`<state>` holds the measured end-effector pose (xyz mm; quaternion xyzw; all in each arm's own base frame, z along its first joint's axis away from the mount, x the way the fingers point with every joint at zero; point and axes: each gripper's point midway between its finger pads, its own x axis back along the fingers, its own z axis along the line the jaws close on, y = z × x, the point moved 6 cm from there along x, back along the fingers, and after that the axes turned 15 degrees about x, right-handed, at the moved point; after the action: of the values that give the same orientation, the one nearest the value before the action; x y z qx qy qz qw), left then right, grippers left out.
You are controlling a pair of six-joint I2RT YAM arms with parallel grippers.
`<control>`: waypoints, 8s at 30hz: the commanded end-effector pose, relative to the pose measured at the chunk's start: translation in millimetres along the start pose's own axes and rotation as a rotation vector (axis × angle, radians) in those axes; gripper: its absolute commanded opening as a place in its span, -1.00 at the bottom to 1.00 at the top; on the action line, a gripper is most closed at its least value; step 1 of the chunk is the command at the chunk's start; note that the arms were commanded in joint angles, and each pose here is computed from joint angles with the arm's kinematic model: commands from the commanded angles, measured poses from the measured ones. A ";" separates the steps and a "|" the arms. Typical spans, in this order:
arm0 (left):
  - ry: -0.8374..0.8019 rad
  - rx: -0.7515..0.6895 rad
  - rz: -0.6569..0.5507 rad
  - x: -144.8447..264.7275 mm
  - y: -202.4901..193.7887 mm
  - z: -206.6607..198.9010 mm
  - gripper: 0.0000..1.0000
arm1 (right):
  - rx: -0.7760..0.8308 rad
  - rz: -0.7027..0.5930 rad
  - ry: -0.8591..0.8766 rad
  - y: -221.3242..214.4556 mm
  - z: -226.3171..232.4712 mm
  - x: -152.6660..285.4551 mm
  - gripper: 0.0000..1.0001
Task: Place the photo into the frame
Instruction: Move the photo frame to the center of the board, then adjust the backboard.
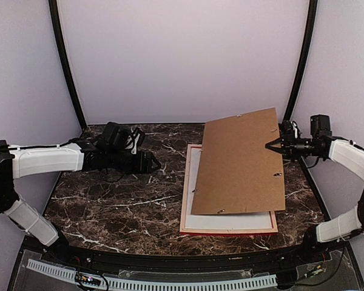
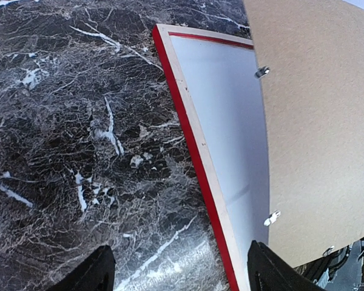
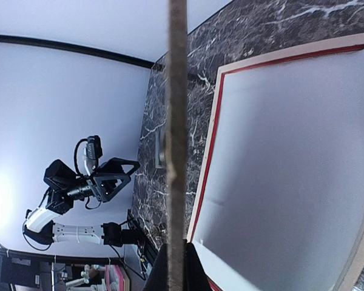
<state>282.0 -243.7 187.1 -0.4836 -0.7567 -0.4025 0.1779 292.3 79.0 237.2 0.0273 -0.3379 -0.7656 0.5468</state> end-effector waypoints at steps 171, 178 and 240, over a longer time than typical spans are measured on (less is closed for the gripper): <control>0.267 0.143 -0.178 2.3 -10.9 71.0 0.45 | -0.120 0.196 0.281 -84.4 -1.6 -194.0 -1.00; 0.261 0.149 -0.168 0.6 -12.9 71.7 0.46 | -0.088 0.212 0.267 -83.9 -2.7 -196.1 -1.00; 0.220 0.089 -0.111 -10.5 -16.9 68.0 0.46 | -0.024 0.240 0.152 -80.7 -21.5 -210.3 -0.41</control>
<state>277.5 -195.1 133.0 -0.3636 -0.7863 -0.4168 0.2753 310.8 256.0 97.1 0.0086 -0.2627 -0.6994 0.6647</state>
